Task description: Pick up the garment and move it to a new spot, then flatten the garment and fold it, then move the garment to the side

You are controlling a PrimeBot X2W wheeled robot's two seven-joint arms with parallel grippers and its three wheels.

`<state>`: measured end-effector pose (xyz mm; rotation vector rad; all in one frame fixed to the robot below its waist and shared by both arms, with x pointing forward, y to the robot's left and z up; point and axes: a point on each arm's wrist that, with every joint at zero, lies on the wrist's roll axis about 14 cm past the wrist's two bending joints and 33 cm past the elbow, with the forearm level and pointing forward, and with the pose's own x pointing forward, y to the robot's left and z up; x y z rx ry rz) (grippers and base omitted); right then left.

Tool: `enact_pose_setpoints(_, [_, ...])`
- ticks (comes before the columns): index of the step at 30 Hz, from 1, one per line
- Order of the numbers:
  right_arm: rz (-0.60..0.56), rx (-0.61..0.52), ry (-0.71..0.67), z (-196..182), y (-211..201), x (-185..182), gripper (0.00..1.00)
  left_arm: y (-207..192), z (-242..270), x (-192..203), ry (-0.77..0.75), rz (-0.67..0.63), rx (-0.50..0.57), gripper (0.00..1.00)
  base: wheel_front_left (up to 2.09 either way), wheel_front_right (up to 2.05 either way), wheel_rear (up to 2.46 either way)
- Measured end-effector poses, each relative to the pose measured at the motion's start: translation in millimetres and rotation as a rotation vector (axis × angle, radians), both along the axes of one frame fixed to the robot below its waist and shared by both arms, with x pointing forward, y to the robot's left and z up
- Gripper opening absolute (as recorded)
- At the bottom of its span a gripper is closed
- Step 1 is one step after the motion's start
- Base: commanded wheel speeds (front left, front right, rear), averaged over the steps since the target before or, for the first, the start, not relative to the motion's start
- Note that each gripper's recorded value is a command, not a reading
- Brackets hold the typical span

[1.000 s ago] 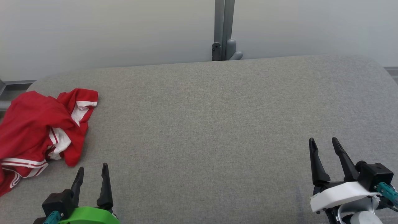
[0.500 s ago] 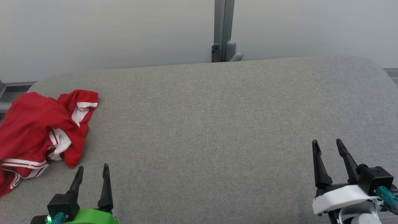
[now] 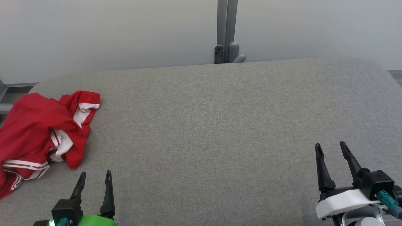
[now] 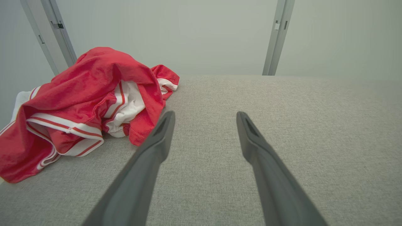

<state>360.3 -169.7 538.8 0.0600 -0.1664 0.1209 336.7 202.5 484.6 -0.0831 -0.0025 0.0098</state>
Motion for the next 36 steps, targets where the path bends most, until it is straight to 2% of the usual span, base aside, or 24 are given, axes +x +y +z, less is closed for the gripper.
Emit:
enact_pose_setpoints(21, [0.002, 0.001, 0.016, -5.4, 1.5, 2.2, 1.0, 6.4, -4.3, -4.1, 0.012, 0.02, -0.012, 1.0, 0.0, 0.0, 0.0])
enact_pose_setpoints(26, [0.064, 0.002, 0.023, -7.1, 22.5, 8.6, 1.0, 21.7, -4.4, -14.9, 0.011, 0.072, -0.014, 1.0, 0.0, 0.0, 0.0])
enact_pose_setpoints(36, [0.301, 0.014, 0.026, -5.6, 106.2, 21.0, 1.0, 76.3, -6.4, -64.7, 0.009, 0.266, -0.012, 1.0, 0.0, 0.0, 0.0])
